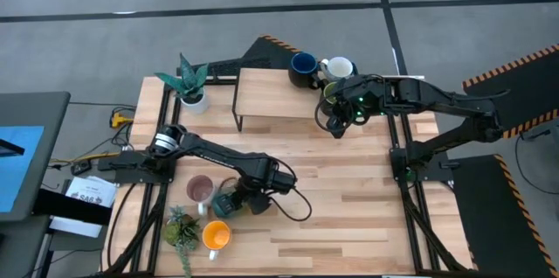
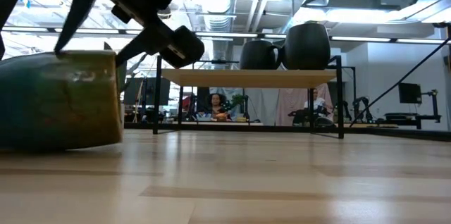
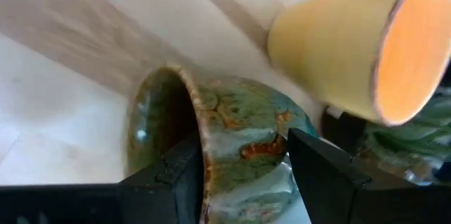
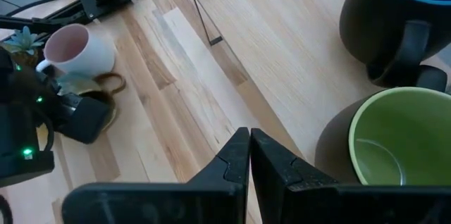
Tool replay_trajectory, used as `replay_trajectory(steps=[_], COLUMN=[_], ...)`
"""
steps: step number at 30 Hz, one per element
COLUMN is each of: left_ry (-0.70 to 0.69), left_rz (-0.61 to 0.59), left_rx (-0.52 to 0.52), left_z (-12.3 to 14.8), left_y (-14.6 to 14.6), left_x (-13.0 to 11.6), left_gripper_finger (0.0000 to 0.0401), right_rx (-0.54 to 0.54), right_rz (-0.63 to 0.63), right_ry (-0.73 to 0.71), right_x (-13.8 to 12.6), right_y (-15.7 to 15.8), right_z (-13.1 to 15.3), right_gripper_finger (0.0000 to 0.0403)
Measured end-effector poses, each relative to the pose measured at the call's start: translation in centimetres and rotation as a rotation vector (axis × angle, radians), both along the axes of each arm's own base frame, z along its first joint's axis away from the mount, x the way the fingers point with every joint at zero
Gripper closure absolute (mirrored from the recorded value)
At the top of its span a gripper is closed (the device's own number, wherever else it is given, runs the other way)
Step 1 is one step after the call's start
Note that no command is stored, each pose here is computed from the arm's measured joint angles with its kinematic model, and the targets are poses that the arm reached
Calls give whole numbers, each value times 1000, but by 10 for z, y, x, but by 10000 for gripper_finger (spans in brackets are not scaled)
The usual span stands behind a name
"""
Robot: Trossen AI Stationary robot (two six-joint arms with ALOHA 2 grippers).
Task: Place coffee mugs
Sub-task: Put the green-blue mug interior on the shelf
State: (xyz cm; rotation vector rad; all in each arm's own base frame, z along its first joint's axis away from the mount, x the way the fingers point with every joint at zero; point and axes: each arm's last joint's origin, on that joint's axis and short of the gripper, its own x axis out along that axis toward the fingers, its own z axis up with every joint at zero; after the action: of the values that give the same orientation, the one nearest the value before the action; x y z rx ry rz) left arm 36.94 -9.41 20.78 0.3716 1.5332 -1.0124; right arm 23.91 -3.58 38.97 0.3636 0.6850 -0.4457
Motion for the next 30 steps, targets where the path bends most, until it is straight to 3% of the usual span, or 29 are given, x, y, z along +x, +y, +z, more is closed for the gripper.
replay_trajectory(steps=[5,12,18,25,28,30], left_ry=[-30,-16,-60,-279,-430,-601], left_rz=[-30,-41,35,239,369,456], left_rx=[71,115,143,37,13,14], left_z=[-1,1,22,95,134,162], left_y=[2,10,28,50,63,70], left_x=[1,0,6,-10,-26,-35], left_gripper_finger=[242,371,381,388,388,389], right_rx=[-8,-15,-16,-16,-17,-19], right_rz=[-17,-38,-38,-37,-36,-37], right_ry=[1,1,-2,4,8,-4], right_x=[0,-1,-1,-4,-10,-14], right_y=[-2,-5,-5,-5,-4,-3], right_z=[0,0,0,1,4,6], right_gripper_finger=[361,361,361,361,361,361])
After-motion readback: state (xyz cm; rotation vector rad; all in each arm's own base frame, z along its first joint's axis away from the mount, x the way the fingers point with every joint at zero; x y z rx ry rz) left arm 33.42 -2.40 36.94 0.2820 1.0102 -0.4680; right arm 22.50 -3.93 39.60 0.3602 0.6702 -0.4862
